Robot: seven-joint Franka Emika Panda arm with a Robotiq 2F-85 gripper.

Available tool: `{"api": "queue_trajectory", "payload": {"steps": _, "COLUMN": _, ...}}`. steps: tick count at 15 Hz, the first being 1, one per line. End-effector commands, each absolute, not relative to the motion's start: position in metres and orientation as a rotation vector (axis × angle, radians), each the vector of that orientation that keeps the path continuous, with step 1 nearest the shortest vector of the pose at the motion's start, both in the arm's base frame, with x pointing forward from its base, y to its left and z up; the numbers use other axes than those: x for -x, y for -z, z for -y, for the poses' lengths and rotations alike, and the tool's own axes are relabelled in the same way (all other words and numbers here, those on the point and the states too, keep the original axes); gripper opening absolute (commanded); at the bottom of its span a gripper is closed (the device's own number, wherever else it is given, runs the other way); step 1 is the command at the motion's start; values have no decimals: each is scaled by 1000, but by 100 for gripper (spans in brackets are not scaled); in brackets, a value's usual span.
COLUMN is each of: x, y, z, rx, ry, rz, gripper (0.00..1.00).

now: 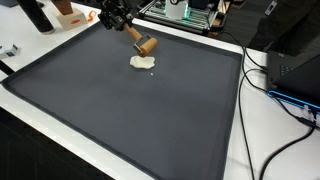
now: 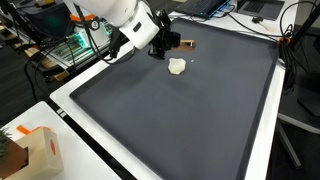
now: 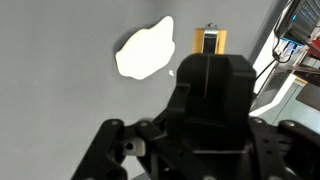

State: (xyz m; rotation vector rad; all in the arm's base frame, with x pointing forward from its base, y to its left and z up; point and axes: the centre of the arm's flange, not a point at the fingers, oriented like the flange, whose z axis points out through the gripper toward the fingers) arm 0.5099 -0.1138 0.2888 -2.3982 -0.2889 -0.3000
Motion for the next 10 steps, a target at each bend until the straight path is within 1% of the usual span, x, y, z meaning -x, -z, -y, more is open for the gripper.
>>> {"api": "queue_trajectory", "payload": {"steps": 1, "x": -510, "y": -285, "z": 120, "rx": 2345, "ry": 324, "rz": 261, "gripper": 23}}
{"api": "queue_trajectory", "payload": {"steps": 10, "x": -512, "y": -281, "z": 118, "rx": 2329, "ry": 307, "rz": 202, "gripper": 23}}
